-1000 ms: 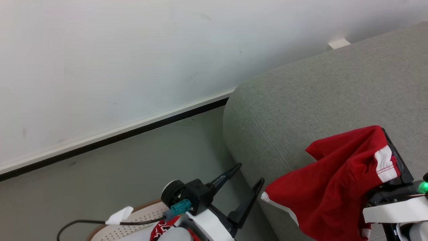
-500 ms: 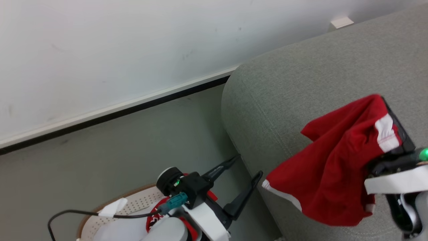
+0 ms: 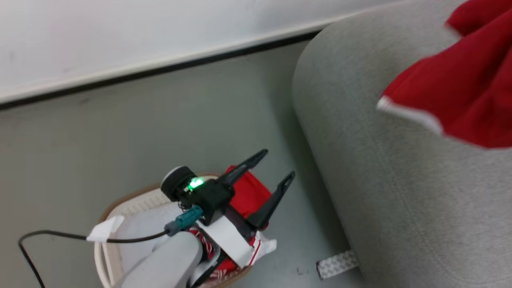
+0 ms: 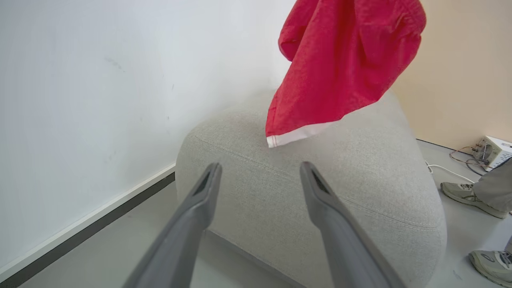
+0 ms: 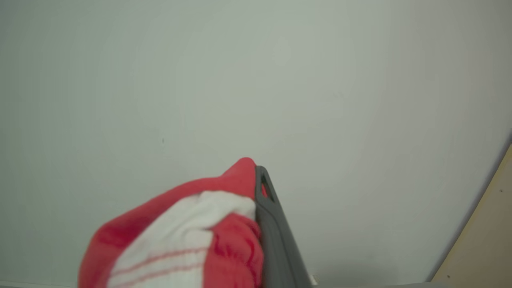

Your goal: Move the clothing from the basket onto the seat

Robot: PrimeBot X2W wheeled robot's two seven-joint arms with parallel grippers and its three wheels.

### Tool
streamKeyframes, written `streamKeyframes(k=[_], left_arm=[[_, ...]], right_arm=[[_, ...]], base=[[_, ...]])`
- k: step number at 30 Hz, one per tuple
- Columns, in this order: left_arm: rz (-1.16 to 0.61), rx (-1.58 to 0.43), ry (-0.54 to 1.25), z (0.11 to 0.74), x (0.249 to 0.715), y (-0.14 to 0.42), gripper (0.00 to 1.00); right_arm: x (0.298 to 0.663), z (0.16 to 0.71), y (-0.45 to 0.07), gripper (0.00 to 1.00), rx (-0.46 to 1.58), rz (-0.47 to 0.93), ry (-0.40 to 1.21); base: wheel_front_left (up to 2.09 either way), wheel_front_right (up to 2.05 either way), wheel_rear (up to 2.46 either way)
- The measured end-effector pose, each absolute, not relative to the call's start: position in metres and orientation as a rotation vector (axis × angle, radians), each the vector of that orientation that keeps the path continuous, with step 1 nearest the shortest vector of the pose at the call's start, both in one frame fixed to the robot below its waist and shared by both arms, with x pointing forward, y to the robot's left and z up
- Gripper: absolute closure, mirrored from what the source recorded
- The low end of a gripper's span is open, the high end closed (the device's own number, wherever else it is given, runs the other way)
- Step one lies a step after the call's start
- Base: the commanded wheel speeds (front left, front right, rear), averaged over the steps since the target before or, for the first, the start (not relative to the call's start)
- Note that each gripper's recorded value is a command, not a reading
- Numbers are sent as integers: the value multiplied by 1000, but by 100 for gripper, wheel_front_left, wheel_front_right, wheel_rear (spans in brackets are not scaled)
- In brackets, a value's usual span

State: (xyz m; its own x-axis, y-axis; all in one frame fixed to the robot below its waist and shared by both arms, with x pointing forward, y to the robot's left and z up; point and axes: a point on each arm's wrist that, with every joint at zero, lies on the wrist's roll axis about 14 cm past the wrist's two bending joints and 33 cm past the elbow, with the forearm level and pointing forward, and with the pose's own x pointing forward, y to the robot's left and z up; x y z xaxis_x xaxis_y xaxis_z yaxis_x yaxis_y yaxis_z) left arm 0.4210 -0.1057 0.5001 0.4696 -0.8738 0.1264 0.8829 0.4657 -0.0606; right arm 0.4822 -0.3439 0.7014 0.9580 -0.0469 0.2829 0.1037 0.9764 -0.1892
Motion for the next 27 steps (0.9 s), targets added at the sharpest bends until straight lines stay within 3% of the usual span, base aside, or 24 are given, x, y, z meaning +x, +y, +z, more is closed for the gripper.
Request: streamKeyframes(k=[7, 13, 17, 20, 23, 24, 25, 27], left_arm=[[-1039, -111, -30, 465, 449, -81, 0], [-985, -116, 30, 432, 468, -57, 0], [-965, -126, 62, 414, 473, -49, 0], [-952, -128, 72, 408, 477, -44, 0], [-936, -121, 80, 403, 480, -38, 0], [-935, -120, 79, 404, 481, -38, 0], [-933, -118, 78, 404, 481, -38, 0], [-934, -115, 76, 407, 479, -38, 0]], right_arm=[[530, 679, -405, 100, -250, -224, -207], [565, 581, -415, 100, -243, -253, 12], [569, 496, -414, 100, -196, -266, 213], [555, 430, -408, 73, -178, -259, 433], [549, 407, -404, 44, -147, -260, 511], [548, 407, -405, 14, -150, -261, 516], [546, 408, -406, 0, -154, -265, 520], [541, 412, -410, 0, -164, -268, 530]], base=[[0, 0, 0], [0, 0, 0], [0, 0, 0], [0, 0, 0], [0, 0, 0], [0, 0, 0], [0, 0, 0], [0, 0, 0]])
